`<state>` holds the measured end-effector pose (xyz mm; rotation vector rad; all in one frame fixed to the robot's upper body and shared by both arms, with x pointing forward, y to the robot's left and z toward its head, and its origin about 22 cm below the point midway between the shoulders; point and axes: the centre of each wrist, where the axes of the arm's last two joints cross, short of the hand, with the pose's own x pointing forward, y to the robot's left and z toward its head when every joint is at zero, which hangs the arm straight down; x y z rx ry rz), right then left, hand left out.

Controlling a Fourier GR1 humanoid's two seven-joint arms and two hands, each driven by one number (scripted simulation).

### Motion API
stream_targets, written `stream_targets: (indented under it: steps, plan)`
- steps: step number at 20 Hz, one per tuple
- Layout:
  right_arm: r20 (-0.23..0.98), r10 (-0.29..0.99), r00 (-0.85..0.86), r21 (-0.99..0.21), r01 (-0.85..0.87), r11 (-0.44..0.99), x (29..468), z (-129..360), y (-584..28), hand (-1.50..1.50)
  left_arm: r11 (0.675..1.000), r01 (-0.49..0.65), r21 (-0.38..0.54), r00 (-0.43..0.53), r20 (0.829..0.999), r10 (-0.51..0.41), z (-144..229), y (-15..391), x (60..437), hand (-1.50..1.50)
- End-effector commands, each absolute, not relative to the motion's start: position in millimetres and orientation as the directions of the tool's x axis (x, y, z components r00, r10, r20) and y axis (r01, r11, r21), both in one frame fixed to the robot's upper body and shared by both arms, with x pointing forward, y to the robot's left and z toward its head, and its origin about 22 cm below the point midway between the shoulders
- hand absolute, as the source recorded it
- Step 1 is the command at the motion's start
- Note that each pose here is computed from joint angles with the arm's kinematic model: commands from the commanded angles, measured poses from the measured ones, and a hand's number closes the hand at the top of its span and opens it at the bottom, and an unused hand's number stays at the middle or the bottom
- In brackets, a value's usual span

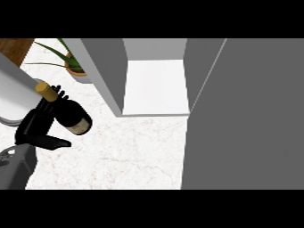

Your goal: Pick up the wine, place it into the cabinet and close the cabinet

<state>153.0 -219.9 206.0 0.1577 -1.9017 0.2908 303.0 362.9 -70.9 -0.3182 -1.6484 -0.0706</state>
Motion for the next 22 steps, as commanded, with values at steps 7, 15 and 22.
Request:
stream_targets:
  steps: [7, 15, 22]
  plan:
    - [0.921, -0.010, -0.390, -0.115, -0.295, 0.948, 118, 219, -226, -1.50, 0.920, 0.305, -0.248, -0.076, 0.956, 0.282, -93, 350, 296, -1.50]
    - [0.935, -0.031, -0.354, -0.083, -0.303, 0.949, 139, 227, -213, -1.50, 0.864, 0.448, -0.230, -0.070, 0.954, 0.291, -94, 340, 293, 1.50]
    - [0.928, -0.025, -0.372, -0.095, -0.300, 0.949, 129, 215, -218, -1.50, 0.891, 0.455, 0.003, -0.265, 0.955, 0.132, -80, 330, 310, 1.50]
